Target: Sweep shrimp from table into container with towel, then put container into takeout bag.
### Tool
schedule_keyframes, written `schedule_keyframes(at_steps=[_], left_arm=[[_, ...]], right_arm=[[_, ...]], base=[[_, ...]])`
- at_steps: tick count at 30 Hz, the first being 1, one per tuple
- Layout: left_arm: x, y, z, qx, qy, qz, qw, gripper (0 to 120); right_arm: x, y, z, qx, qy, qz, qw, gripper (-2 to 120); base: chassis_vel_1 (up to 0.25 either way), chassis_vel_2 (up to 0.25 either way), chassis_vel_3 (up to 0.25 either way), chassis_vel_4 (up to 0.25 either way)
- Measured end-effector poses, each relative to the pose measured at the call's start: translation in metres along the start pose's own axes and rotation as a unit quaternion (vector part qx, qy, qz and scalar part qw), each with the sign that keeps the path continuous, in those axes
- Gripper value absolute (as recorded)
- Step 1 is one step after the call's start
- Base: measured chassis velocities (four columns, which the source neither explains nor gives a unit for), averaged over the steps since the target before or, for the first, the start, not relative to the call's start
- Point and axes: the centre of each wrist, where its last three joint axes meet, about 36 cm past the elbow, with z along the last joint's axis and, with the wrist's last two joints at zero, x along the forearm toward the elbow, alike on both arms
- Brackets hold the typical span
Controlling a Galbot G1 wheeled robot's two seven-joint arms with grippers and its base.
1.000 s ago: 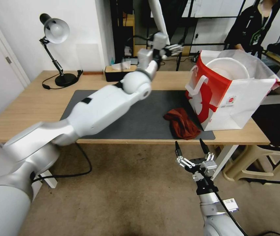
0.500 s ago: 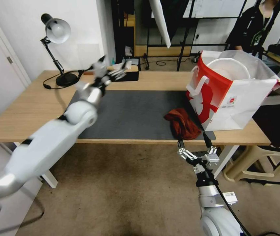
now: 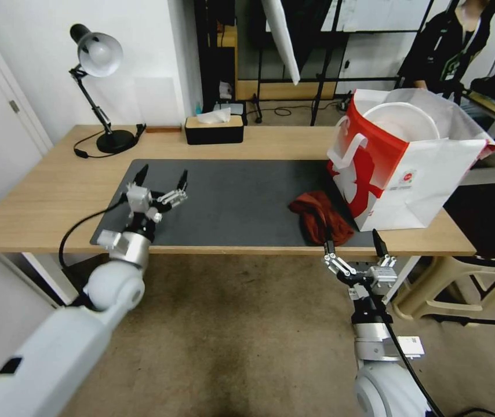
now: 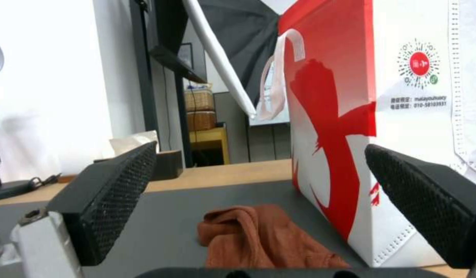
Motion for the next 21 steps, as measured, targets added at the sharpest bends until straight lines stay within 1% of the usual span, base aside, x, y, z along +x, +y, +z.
schedule_keyframes(at_steps=[1, 2, 3, 4, 5, 6, 8, 9, 10, 11, 12, 16, 21], left_arm=[[0.004, -0.001, 0.001, -0.001, 0.000, -0.005, 1.0000, 100], [0.004, -0.001, 0.001, -0.001, 0.000, -0.005, 1.0000, 100], [0.016, -0.004, 0.004, -0.001, 0.000, -0.016, 0.9999, 100], [0.021, -0.005, 0.005, -0.002, 0.001, -0.020, 0.9998, 100], [0.032, -0.006, 0.008, -0.007, 0.003, -0.021, 0.9998, 100], [0.032, -0.006, 0.008, -0.007, 0.003, -0.021, 0.9998, 100], [0.044, -0.006, 0.013, -0.016, -0.001, -0.019, 0.9997, 100], [0.044, -0.006, 0.013, -0.016, -0.001, -0.019, 0.9997, 100], [0.049, -0.006, 0.016, -0.022, -0.004, -0.019, 0.9996, 100], [0.060, -0.004, 0.021, -0.032, -0.008, -0.014, 0.9994, 100], [0.060, -0.004, 0.021, -0.032, -0.008, -0.014, 0.9994, 100], [0.078, -0.004, 0.027, -0.036, -0.014, -0.015, 0.9991, 100], [0.086, -0.005, 0.027, -0.041, -0.013, -0.013, 0.9990, 100]], right_arm=[[0.000, 0.001, 0.000, 0.001, 0.000, 0.001, 1.000, 100], [0.000, 0.001, 0.000, 0.001, 0.000, 0.001, 1.000, 100], [0.001, 0.001, 0.002, 0.003, 0.001, 0.002, 1.000, 100], [0.001, 0.001, 0.003, 0.005, 0.002, 0.003, 1.000, 100], [0.000, 0.001, 0.006, 0.007, 0.002, 0.002, 1.000, 100], [0.000, 0.001, 0.006, 0.007, 0.002, 0.002, 1.000, 100], [-0.002, 0.002, 0.009, 0.008, 0.000, 0.002, 1.000, 100], [-0.002, 0.002, 0.009, 0.008, 0.000, 0.002, 1.000, 100], [-0.003, 0.002, 0.010, 0.007, 0.000, 0.002, 1.000, 100], [-0.005, 0.003, 0.013, 0.008, 0.000, 0.001, 1.000, 100], [-0.005, 0.003, 0.013, 0.008, 0.000, 0.001, 1.000, 100], [-0.007, 0.005, 0.021, 0.011, 0.002, -0.002, 1.000, 100], [-0.007, 0.007, 0.025, 0.018, 0.005, -0.005, 1.000, 100]], base=[[0.000, 0.000, 0.000, 0.000], [0.000, 0.000, 0.000, 0.000], [0.000, 0.000, 0.000, 0.000], [0.000, 0.000, 0.000, 0.000], [0.000, 0.000, 0.000, 0.000], [0.000, 0.000, 0.000, 0.000], [0.000, 0.000, 0.000, 0.000], [0.000, 0.000, 0.000, 0.000], [0.000, 0.000, 0.000, 0.000], [0.000, 0.000, 0.000, 0.000], [0.000, 0.000, 0.000, 0.000], [0.000, 0.000, 0.000, 0.000], [0.000, 0.000, 0.000, 0.000]])
